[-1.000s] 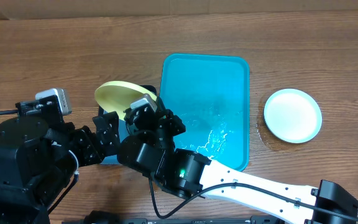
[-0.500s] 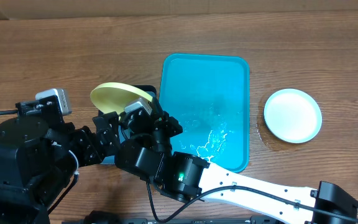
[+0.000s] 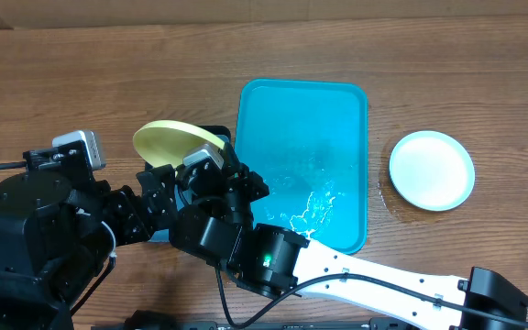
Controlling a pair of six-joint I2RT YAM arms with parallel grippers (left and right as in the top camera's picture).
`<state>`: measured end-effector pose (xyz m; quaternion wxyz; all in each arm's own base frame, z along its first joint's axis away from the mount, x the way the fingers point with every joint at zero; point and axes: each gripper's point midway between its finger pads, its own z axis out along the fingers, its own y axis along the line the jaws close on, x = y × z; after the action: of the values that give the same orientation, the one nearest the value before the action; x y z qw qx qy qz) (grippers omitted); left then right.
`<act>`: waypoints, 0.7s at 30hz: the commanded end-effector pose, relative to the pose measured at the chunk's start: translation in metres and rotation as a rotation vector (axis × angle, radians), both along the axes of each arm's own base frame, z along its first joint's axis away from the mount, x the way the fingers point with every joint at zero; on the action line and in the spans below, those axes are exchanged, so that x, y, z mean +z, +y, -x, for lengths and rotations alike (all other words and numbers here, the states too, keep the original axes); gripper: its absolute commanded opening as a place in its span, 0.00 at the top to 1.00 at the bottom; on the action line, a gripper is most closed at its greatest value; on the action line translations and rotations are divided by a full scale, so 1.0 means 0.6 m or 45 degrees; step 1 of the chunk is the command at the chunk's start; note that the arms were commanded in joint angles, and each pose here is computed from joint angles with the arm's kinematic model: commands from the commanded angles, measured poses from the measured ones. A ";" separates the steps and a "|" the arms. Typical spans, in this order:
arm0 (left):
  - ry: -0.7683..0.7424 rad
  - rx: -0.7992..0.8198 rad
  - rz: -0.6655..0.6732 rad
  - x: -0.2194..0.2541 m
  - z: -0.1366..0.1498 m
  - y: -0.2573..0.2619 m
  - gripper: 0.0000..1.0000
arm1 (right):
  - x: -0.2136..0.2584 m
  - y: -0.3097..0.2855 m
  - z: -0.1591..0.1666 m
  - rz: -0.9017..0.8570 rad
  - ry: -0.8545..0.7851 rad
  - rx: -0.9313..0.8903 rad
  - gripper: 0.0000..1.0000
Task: Clean dirty plates on tray and stack at the side
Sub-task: 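Lift the yellow plate with the right gripper and tilt over basin, then carry the yellow plate right and stack it on the plate pile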
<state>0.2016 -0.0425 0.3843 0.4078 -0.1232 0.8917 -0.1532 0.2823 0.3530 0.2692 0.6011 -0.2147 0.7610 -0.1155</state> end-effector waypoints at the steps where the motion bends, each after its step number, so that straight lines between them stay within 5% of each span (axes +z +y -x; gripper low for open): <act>1: -0.021 -0.007 0.007 0.009 0.001 -0.001 0.00 | 0.010 0.003 0.001 -0.022 -0.019 -0.013 0.96; 12: -0.021 -0.007 0.007 0.009 0.001 -0.001 0.00 | 0.012 0.001 0.004 -0.034 -0.029 -0.029 0.96; 16: -0.021 -0.007 0.007 0.009 0.001 -0.001 0.00 | -0.011 -0.034 -0.028 -0.234 0.044 -0.161 0.96; 21: -0.021 -0.007 0.007 0.009 0.001 -0.001 0.00 | -0.137 -0.043 -0.070 -0.760 0.737 -0.163 0.96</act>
<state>0.2015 -0.0429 0.3842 0.4074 -0.1228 0.8918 -0.1539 0.3154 0.3154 0.2169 0.5083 -0.1211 0.8517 -0.0396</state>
